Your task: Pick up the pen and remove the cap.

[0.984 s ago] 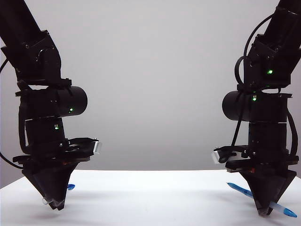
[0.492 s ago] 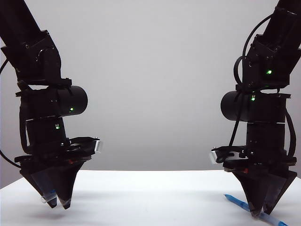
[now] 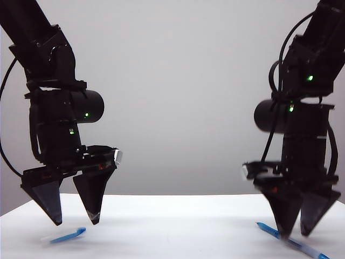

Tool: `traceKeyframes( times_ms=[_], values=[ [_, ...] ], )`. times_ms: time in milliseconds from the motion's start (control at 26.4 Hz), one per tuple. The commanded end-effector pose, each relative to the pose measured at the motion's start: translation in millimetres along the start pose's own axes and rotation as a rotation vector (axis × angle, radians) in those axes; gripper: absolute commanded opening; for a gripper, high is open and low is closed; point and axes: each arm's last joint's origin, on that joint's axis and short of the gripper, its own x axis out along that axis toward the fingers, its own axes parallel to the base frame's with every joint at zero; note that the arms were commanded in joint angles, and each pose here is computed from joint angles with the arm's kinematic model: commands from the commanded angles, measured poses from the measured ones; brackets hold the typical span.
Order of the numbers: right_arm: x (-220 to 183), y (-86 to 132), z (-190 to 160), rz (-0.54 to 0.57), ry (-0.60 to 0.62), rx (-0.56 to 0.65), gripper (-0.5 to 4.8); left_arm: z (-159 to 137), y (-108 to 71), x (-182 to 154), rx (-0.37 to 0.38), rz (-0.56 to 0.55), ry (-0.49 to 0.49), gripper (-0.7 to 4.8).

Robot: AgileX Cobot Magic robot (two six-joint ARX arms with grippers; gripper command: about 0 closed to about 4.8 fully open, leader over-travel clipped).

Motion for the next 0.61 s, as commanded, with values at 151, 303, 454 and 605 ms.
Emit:
traceKeyframes(
  times_ms=[151, 303, 454, 605],
  values=[
    [-29, 2, 3, -0.012, -0.096, 0.004, 2.47, 7, -1.6, -16, -0.001, 0.021, 0.016, 4.79],
    [-53, 5, -5, -0.011, -0.089, 0.009, 2.46, 4, -1.6, -34, 0.003, 0.141, 0.088, 4.79],
    [-78, 9, -13, 0.028, -0.120, 0.028, 2.42, -3, -5.3, -52, 0.031, 0.164, 0.119, 4.36],
    [-120, 16, -24, 0.103, -0.239, 0.031, 2.20, -19, -15.0, -95, 0.041, 0.194, 0.067, 4.25]
  ],
)
